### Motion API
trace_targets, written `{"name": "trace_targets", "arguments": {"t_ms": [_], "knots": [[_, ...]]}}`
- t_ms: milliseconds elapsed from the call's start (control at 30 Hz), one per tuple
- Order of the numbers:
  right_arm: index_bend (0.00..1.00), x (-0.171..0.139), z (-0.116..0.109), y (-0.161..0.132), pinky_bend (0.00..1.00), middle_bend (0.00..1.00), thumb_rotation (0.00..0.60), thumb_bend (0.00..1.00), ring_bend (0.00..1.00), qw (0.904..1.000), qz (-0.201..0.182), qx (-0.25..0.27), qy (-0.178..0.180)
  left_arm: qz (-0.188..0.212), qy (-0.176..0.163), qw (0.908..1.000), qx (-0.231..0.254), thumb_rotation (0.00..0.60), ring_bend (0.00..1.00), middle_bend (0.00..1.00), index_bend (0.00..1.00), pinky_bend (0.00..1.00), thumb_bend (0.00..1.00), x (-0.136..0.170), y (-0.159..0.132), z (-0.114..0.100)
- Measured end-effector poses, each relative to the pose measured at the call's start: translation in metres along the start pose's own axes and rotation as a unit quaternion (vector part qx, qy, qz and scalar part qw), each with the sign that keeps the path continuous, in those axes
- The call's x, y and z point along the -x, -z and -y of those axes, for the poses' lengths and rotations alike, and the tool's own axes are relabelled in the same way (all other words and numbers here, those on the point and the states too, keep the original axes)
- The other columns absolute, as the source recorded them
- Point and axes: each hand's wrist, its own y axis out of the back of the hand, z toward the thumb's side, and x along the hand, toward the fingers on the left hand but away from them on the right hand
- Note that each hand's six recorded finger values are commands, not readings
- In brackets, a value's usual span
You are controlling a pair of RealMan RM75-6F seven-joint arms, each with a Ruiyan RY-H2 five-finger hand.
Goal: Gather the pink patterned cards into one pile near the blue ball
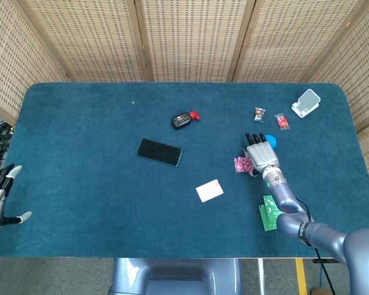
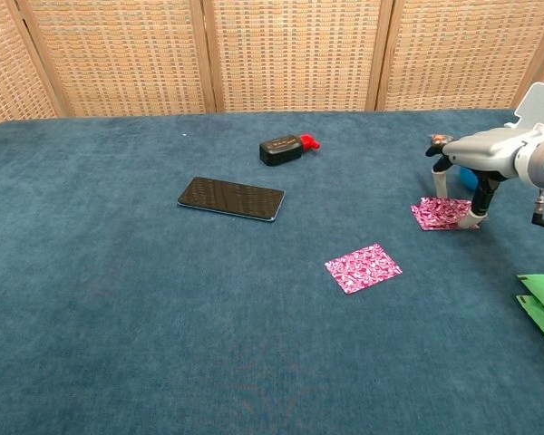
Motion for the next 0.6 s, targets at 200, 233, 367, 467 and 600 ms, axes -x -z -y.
{"name": "trace_targets", "arguments": {"t_ms": [200, 233, 367, 467, 600], "knots": [[0.49, 0.0009, 0.0017, 0.0006, 0.0, 0.0, 0.6, 0.38, 0.0, 1.0, -0.002, -0.002, 0.0, 0.0, 0.0, 1.0, 0.0, 0.6, 0.0, 0.0, 0.0, 0.0, 0.0, 0.0, 0.0001, -0.0001], [0.49, 0.001, 0.0018, 0.0007, 0.0, 0.0, 0.6, 0.38, 0.0, 1.0, -0.002, -0.003, -0.001, 0.0, 0.0, 1.0, 0.0, 0.6, 0.0, 0.0, 0.0, 0.0, 0.0, 0.0, 0.0001, 0.0], [0.49, 0.0019, 0.0026, 0.0015, 0.0, 0.0, 0.6, 0.38, 0.0, 1.0, -0.002, -0.005, -0.003, 0.0, -0.001, 1.0, -0.001, 0.6, 0.0, 0.0, 0.0, 0.0, 0.0, 0.0001, -0.0003, -0.0001], [0.47, 0.0026, 0.0028, 0.0025, 0.01, 0.0, 0.6, 0.38, 0.0, 1.0, -0.001, -0.007, -0.003, -0.001, -0.001, 1.0, -0.001, 0.6, 0.0, 0.0, 0.0, 0.0, 0.0, 0.0002, -0.0003, 0.0003], [0.42, 0.003, 0.0037, 0.0037, 0.01, 0.0, 0.6, 0.38, 0.0, 1.0, -0.001, -0.008, -0.004, -0.001, 0.0, 1.0, -0.001, 0.6, 0.0, 0.0, 0.0, 0.0, 0.0, -0.0002, -0.0005, 0.0004]]}}
